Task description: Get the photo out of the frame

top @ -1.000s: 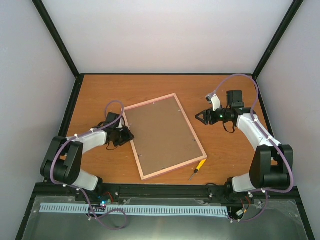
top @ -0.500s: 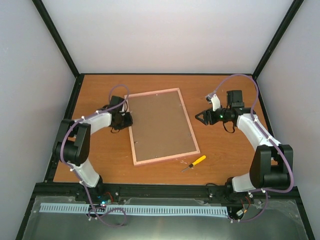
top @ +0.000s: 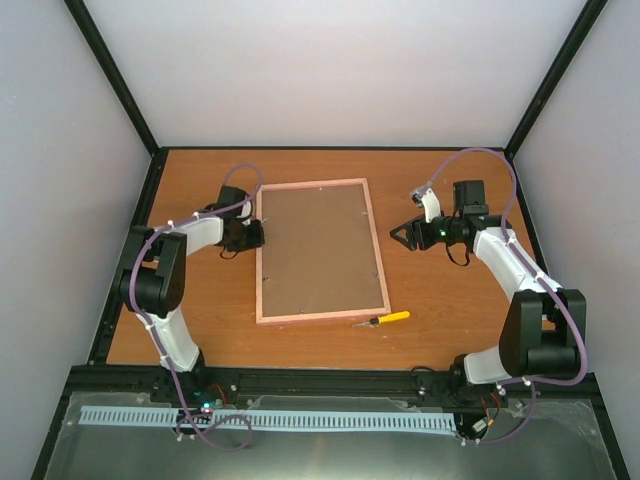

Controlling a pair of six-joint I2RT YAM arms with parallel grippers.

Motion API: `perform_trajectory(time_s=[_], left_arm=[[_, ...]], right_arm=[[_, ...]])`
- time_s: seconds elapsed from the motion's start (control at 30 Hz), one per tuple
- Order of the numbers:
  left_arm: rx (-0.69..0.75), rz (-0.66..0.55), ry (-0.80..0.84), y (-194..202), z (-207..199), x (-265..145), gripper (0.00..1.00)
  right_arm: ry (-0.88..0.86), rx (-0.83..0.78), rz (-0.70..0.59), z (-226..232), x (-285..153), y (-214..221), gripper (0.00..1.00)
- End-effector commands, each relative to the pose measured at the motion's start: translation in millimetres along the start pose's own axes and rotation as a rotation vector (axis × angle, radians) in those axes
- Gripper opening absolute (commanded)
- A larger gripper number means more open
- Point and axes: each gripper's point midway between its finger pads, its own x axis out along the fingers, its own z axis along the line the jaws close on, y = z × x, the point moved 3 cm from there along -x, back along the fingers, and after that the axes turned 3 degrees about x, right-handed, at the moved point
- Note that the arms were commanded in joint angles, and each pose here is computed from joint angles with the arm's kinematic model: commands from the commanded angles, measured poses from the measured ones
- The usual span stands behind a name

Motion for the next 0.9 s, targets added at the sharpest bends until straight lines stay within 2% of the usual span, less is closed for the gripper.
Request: perform_trajectory(time_s=[0.0, 0.13, 0.17, 0.2, 0.27, 0.3, 0.33, 0.37, 0.47, 0.63, 0.77, 0.87], left_arm=[[0.1, -0.094, 0.105, -29, -30, -4, 0.01], [0.084, -0.076, 0.077, -29, -30, 5, 0.05], [0.076, -0.081, 0.068, -31, -29, 5, 0.09], [0.065, -0.082, 0.057, -31, -27, 4, 0.17], [0.048, -0.099, 0.042, -34, -27, -2, 0.4], [0.043, -0.107, 0.042, -35, -28, -7, 0.59], [0.038, -0.117, 0.044, -37, -30, -13, 0.89], [0.029, -0.12, 0.046, -38, -31, -19, 0.98], [0.02, -0.126, 0.046, -44, -38, -43, 1.0], [0.1, -0.194, 0.015, -52, -46, -95, 1.0], [0.255, -0.343, 0.065, -61, -66, -151, 1.0], [0.321, -0.509, 0.163, -57, -83, -192, 1.0]], right_arm=[[-0.016, -0.011, 0.0, 1, 0, 2, 0.62], [-0.016, -0.013, -0.005, 3, -1, 1, 0.62], [-0.016, -0.015, -0.007, 3, -2, 1, 0.62], [-0.015, -0.014, -0.006, 3, -2, 1, 0.62], [-0.012, -0.02, -0.009, 4, -3, 1, 0.63], [-0.011, -0.022, -0.011, 4, -3, 0, 0.63], [-0.01, -0.023, -0.011, 4, -4, 0, 0.63], [-0.011, -0.027, -0.012, 5, -4, 0, 0.63], [0.004, -0.047, -0.013, 4, -6, -2, 0.63], [0.056, -0.14, -0.023, 7, -20, -10, 0.65], [0.003, -0.283, -0.025, 31, -36, -10, 0.65], [-0.082, -0.4, 0.04, 52, -45, 10, 0.66]])
